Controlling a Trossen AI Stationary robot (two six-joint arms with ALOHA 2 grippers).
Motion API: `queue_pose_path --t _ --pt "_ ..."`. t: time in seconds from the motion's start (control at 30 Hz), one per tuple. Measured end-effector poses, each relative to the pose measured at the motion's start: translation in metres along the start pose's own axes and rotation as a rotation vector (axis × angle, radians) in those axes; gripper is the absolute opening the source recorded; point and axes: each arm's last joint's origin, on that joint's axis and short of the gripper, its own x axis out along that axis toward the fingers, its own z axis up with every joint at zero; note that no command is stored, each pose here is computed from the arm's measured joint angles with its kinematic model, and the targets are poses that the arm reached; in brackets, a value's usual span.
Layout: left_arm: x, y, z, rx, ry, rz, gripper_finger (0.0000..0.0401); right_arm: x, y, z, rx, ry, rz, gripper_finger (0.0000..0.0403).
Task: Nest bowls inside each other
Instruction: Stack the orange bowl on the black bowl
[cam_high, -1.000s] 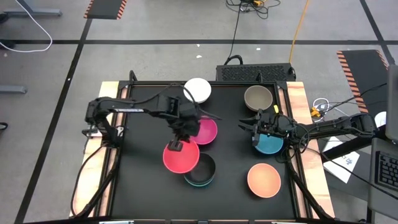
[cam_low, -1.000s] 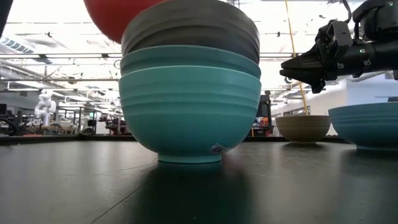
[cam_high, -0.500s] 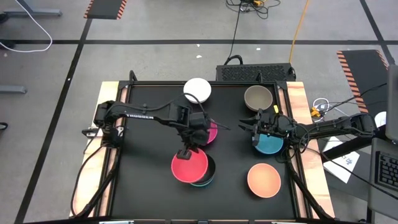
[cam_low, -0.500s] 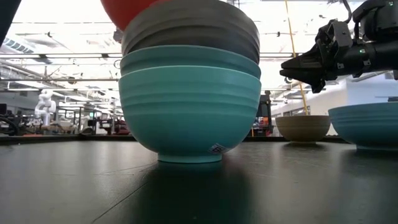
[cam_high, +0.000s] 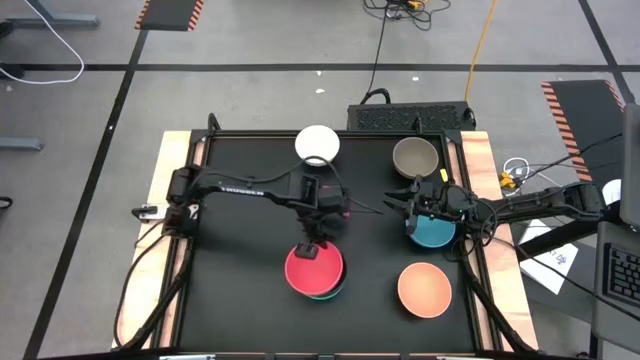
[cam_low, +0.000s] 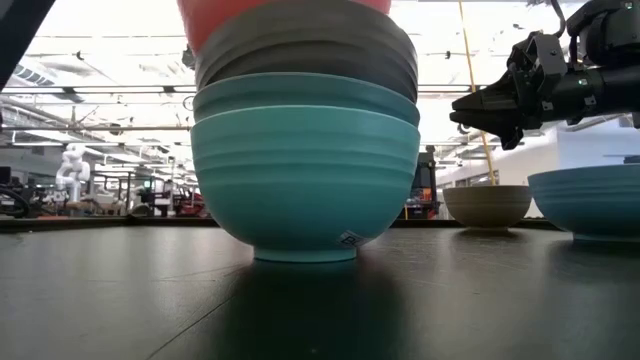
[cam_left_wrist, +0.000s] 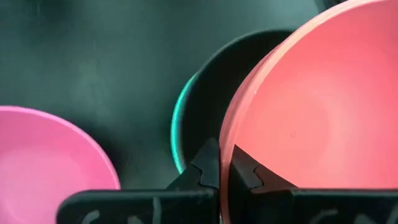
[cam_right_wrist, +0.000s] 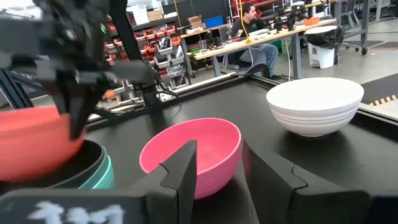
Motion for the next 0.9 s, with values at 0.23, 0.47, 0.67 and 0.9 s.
queue_pose_path --t 0.23,0.47,0.67,0.9 --pt "0.034 0.014 -0.006 -0.056 0.102 -0.024 0.0004 0.0 0.0 -0.001 -0.002 0.013 -0.004 0.0121" --pt "0.042 0.009 -0.001 -0.011 0.086 -0.008 0.0004 0.0 0.0 -0.001 -0.002 0.013 -0.004 0.0121" --pt "0.051 -0.002 0.007 0.048 0.034 0.046 0.0003 0.0 0.0 -0.001 -0.004 0.014 -0.004 0.0121" --pt "0.062 -0.006 0.005 0.069 0.033 0.103 0.0004 0.0 0.0 -0.001 -0.003 0.014 -0.004 0.0121"
